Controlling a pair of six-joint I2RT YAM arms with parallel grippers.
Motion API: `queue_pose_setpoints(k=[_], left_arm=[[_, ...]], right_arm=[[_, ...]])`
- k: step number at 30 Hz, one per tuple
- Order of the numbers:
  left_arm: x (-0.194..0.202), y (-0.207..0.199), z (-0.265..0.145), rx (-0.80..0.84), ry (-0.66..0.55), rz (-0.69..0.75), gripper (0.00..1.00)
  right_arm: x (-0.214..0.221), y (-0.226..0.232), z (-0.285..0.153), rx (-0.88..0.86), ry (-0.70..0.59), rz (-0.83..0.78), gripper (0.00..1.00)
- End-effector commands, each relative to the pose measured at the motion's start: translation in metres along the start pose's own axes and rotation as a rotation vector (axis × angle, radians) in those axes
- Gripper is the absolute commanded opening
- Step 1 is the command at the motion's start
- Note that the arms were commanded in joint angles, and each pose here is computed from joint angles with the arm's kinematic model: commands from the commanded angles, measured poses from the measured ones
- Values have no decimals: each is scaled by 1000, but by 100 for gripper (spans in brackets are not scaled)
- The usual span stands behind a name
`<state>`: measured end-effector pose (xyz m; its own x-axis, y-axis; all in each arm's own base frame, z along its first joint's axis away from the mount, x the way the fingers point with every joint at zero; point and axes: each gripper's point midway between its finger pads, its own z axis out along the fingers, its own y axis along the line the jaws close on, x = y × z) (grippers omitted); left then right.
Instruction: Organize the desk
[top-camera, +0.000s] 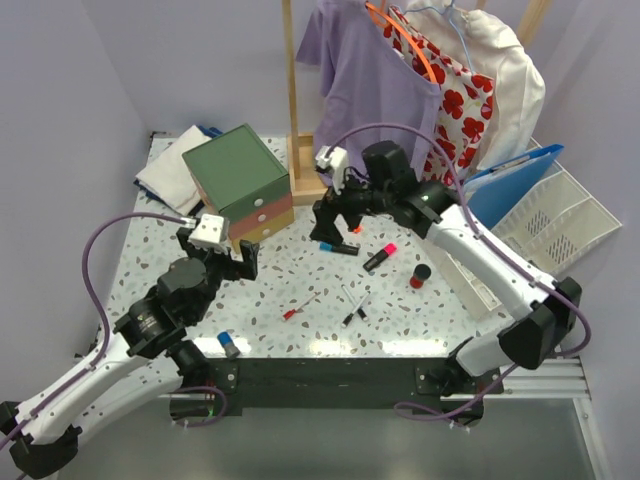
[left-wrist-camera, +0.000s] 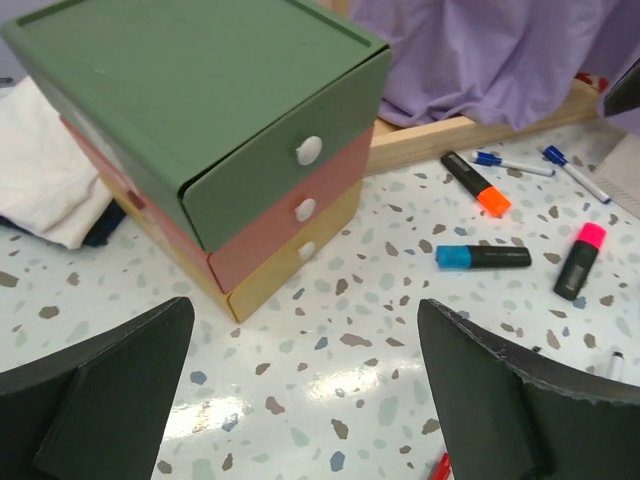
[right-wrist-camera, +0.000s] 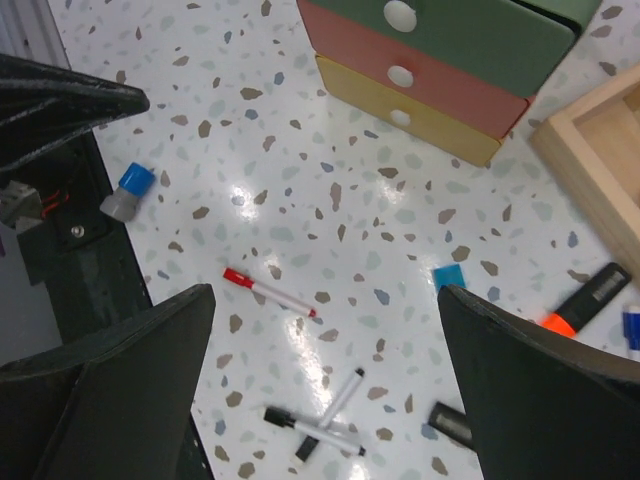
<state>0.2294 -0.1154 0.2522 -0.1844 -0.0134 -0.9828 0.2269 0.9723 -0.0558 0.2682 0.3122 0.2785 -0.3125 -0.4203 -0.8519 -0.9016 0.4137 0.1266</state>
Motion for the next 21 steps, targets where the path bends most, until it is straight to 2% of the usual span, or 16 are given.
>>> queue_pose_setpoints(k=[1, 7, 12, 14, 21], left_arm=[[-14, 28, -5, -137, -54, 13, 100], [-20, 33, -12, -161, -111, -137, 100], [-36, 37, -18, -186, -144, -258, 100], [-49, 33, -20, -168, -160, -294, 100], [-73, 24, -2, -186, -134, -235, 100]], right_arm=[[-30, 8, 42, 86, -84, 97, 98], [-38, -1, 96, 281, -102, 371, 99], [-48, -6, 118, 291, -189, 548, 98], [-40, -7, 131, 290, -150, 582, 98], [-49, -7, 159, 247, -154, 638, 94]])
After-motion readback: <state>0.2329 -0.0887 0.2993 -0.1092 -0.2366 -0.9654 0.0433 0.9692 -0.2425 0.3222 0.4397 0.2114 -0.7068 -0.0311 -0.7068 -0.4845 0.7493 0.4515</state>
